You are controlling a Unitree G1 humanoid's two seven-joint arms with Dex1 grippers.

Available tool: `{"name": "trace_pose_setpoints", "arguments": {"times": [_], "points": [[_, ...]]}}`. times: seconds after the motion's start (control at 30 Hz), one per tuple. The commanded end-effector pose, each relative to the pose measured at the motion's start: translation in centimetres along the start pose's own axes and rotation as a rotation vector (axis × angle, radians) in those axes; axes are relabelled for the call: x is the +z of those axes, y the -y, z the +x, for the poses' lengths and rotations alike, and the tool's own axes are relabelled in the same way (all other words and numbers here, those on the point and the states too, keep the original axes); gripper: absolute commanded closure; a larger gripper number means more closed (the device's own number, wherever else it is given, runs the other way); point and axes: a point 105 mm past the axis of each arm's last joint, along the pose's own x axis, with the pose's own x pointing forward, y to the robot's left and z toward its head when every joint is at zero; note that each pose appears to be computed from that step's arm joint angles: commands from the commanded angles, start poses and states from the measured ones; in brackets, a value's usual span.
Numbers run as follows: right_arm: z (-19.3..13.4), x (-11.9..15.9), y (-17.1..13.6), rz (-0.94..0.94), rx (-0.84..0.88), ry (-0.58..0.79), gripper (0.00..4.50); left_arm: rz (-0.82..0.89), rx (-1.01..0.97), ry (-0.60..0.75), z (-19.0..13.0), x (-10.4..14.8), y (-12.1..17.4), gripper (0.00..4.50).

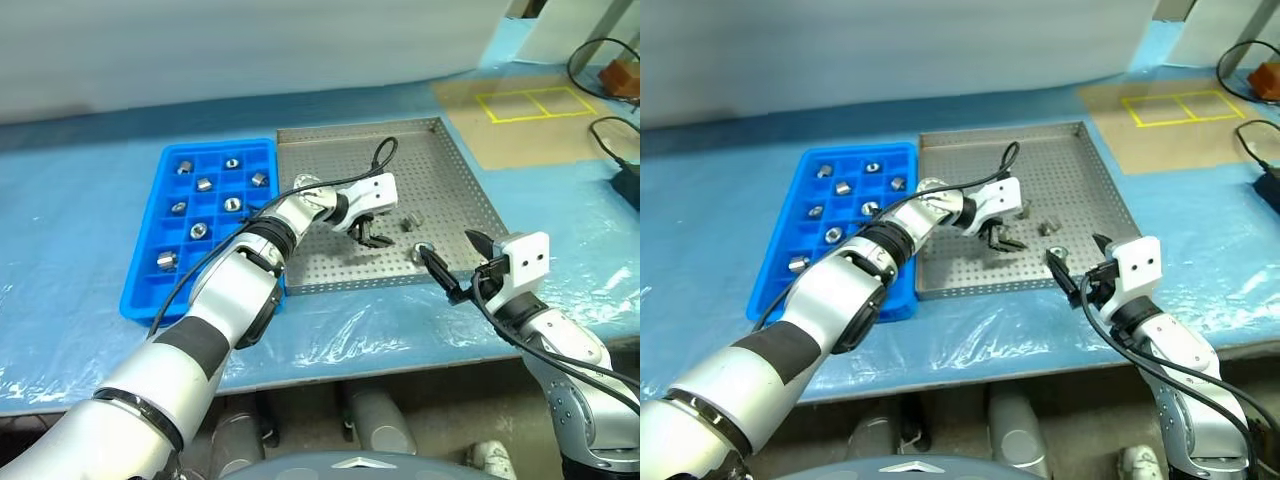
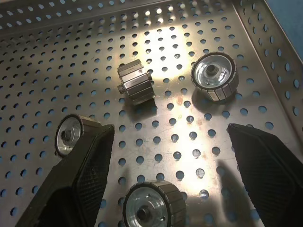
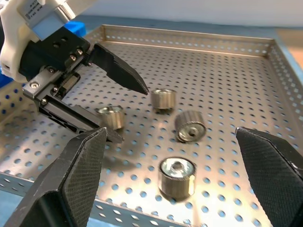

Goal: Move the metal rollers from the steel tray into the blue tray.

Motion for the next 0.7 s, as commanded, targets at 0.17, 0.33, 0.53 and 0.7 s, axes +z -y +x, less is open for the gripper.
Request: {"name": "trace_pose_setpoints", "arguments": {"times": [0.17, 0.33, 0.53, 0.7], "points": [[0.3, 1.0, -0.6, -0.025, 0.012, 0.043, 0.0, -0.023, 0.09, -0.046, -0.7, -1.0, -1.2, 0.46], [0.6, 1.1, -0.6, -0.031, 0.024, 0.039, 0.0, -0.027, 0.106, -0.057, -1.4, -1.3, -1.8, 0.46], [1.1, 1.0, -0.8, -0.032, 0.044, 0.037, 0.0, -0.037, 0.099, -0.075, -2.8, -2.4, -2.2, 0.46], [1.4, 1.0, -0.9, -0.037, 0.059, 0.037, 0.0, -0.033, 0.079, -0.127, -2.9, -4.0, -1.6, 0.46]]}}
